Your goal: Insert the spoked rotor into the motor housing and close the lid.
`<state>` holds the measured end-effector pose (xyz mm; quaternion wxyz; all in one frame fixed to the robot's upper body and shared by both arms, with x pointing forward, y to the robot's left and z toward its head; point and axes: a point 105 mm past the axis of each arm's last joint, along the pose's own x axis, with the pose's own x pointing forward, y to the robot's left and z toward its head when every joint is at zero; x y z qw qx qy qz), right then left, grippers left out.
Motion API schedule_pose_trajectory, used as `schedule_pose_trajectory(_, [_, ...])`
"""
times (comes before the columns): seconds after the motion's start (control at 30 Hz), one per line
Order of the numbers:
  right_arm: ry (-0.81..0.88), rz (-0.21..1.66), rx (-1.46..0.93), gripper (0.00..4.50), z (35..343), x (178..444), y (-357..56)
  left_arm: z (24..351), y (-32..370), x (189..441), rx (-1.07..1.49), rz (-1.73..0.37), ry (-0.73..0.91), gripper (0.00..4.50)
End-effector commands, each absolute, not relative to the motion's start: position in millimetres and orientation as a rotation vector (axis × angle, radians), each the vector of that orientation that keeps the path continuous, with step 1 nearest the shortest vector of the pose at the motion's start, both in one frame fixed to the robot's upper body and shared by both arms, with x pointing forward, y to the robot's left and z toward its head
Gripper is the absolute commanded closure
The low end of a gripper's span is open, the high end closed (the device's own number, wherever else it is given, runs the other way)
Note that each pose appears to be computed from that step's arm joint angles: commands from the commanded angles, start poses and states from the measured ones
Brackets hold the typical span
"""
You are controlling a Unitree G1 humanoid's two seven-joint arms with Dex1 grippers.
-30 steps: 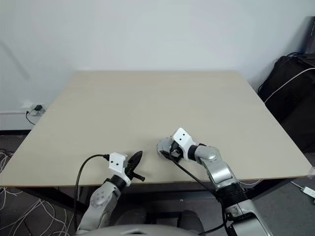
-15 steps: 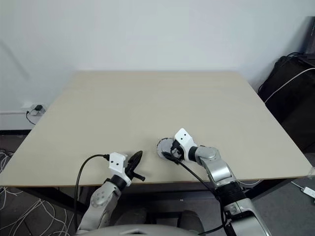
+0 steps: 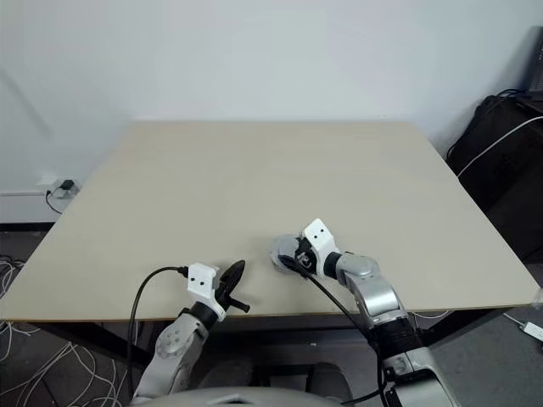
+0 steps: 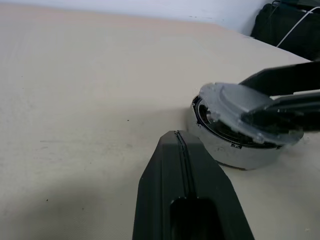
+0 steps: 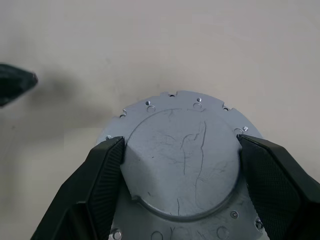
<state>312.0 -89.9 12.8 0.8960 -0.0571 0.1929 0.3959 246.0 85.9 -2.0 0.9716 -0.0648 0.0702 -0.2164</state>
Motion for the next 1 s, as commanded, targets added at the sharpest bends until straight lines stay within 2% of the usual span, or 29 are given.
schedule_pose_trajectory(0.03, [0.302,0.745,-0.144,1.24,33,326,-94,14,83,251,-0.134,-0.452,0.077,4.50])
schedule_pose_trajectory(0.33, [0.385,0.699,-0.216,1.24,14,328,-93,14,84,250,-0.130,-0.452,0.080,4.50])
schedule_pose_trajectory(0.73, [0.525,0.776,-0.270,1.24,-4,319,-98,14,84,249,-0.130,-0.450,0.081,4.50])
schedule_pose_trajectory(1.0, [0.588,0.764,-0.256,1.24,-10,316,-105,13,83,248,-0.129,-0.459,0.086,4.50])
